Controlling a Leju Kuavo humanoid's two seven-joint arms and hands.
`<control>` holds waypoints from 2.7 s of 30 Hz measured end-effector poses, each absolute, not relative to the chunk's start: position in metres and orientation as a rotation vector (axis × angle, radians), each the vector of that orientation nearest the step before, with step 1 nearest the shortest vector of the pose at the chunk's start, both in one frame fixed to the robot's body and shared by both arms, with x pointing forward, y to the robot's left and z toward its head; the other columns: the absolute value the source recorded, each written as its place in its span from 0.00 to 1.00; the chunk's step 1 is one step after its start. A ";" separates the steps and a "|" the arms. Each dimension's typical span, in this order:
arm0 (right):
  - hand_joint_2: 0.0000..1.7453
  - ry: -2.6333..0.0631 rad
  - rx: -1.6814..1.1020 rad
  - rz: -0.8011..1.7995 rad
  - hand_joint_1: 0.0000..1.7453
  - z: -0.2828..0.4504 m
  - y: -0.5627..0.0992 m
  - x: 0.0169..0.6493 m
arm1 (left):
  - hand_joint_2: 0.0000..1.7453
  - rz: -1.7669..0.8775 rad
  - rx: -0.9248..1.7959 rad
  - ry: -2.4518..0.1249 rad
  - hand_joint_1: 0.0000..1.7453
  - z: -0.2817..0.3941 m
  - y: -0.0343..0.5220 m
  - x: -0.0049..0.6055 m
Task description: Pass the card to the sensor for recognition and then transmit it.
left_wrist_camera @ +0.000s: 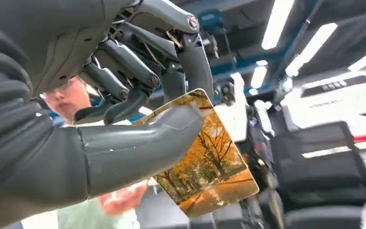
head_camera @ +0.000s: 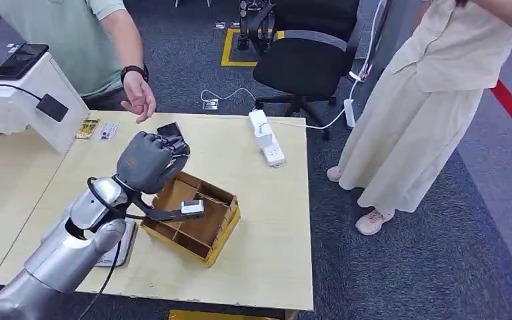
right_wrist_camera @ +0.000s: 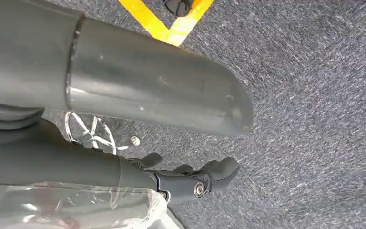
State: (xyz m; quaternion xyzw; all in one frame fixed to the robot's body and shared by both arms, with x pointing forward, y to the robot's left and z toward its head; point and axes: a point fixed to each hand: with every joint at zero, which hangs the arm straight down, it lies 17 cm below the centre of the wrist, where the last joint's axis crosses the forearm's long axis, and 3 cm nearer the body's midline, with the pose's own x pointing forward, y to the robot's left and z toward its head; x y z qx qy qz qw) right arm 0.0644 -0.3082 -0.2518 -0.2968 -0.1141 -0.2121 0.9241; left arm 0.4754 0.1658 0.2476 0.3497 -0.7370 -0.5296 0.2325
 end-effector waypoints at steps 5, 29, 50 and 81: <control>0.00 -0.240 -0.611 -0.437 0.00 -0.251 -0.309 0.065 | 1.00 -1.500 0.883 -2.027 1.00 0.239 0.167 0.465; 0.00 -0.253 -0.616 -0.438 0.00 -0.251 -0.312 0.067 | 1.00 -1.650 0.787 -1.965 1.00 0.222 0.184 0.447; 0.00 -0.250 -0.611 -0.429 0.00 -0.251 -0.309 0.067 | 1.00 -1.415 1.077 -1.952 1.00 0.232 0.218 0.487; 0.00 -0.229 -0.613 -0.452 0.00 -0.252 -0.309 0.061 | 1.00 -1.104 1.328 -1.891 1.00 0.253 0.275 0.516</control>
